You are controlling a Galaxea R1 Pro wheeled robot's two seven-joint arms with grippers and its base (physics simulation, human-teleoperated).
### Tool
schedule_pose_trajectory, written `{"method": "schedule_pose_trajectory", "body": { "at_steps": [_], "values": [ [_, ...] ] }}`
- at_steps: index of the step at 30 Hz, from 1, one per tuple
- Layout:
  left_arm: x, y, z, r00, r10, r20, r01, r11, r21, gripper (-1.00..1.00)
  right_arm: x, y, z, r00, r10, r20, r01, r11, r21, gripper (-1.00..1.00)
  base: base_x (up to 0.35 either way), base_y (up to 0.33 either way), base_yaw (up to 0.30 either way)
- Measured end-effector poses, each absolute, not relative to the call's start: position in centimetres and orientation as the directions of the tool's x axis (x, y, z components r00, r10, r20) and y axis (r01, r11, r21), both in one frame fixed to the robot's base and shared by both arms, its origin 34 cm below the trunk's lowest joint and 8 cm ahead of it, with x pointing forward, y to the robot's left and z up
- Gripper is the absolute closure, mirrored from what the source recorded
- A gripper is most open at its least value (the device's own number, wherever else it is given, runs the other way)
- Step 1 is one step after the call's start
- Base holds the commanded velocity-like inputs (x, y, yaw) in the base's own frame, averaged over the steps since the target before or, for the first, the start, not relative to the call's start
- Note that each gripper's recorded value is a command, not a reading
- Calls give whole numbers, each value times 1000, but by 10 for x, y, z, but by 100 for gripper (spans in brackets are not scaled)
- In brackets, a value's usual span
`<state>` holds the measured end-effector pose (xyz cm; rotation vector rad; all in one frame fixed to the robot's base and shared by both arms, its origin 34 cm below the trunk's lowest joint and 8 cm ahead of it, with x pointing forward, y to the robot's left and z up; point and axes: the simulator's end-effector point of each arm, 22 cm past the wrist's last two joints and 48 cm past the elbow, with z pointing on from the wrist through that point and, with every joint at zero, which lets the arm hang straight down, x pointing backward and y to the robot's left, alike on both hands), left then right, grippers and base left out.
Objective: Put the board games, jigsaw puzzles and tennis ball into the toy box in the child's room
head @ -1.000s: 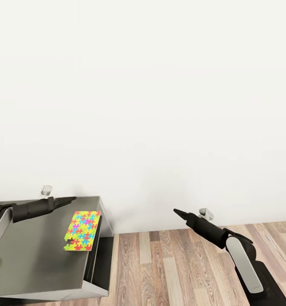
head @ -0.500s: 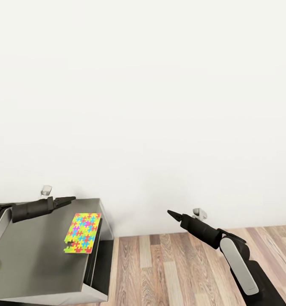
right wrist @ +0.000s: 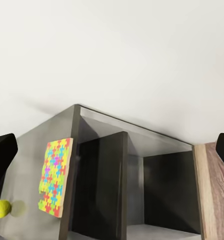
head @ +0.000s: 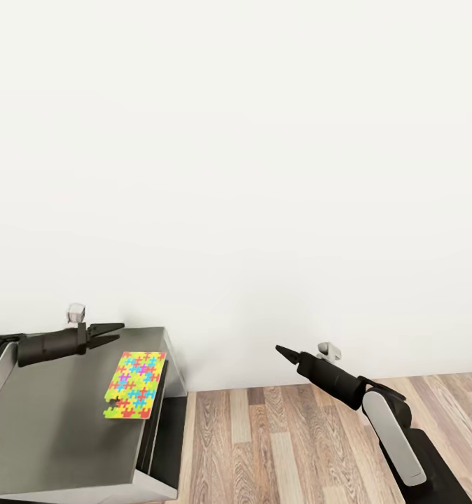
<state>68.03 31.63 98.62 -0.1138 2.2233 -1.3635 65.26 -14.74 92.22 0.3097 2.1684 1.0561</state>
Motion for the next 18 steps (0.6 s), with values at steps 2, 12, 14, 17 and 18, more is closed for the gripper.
{"method": "schedule_pose_trajectory", "body": {
  "at_steps": [2, 12, 14, 17, 18],
  "values": [
    [680, 314, 988, -859, -332, -390, 203, 478, -855, -100, 654, -147, 921, -729, 483, -485, -85, 640, 764, -100, 0, 0, 0],
    [682, 311, 985, -859, -330, -392, 220, 452, -864, -100, 656, -142, 914, -730, 484, -483, -89, 633, 769, -100, 0, 0, 0],
    [682, 309, 986, -859, -329, -392, 227, 441, -868, -100, 657, -141, 912, -731, 483, -483, -90, 633, 769, -100, 0, 0, 0],
    [681, 306, 989, -859, -328, -393, 243, 414, -877, -100, 657, -140, 906, -734, 483, -478, -85, 633, 770, -100, 0, 0, 0],
    [680, 305, 990, -860, -326, -393, 248, 406, -880, -100, 657, -141, 904, -734, 484, -476, -83, 632, 770, -100, 0, 0, 0]
  ]
}}
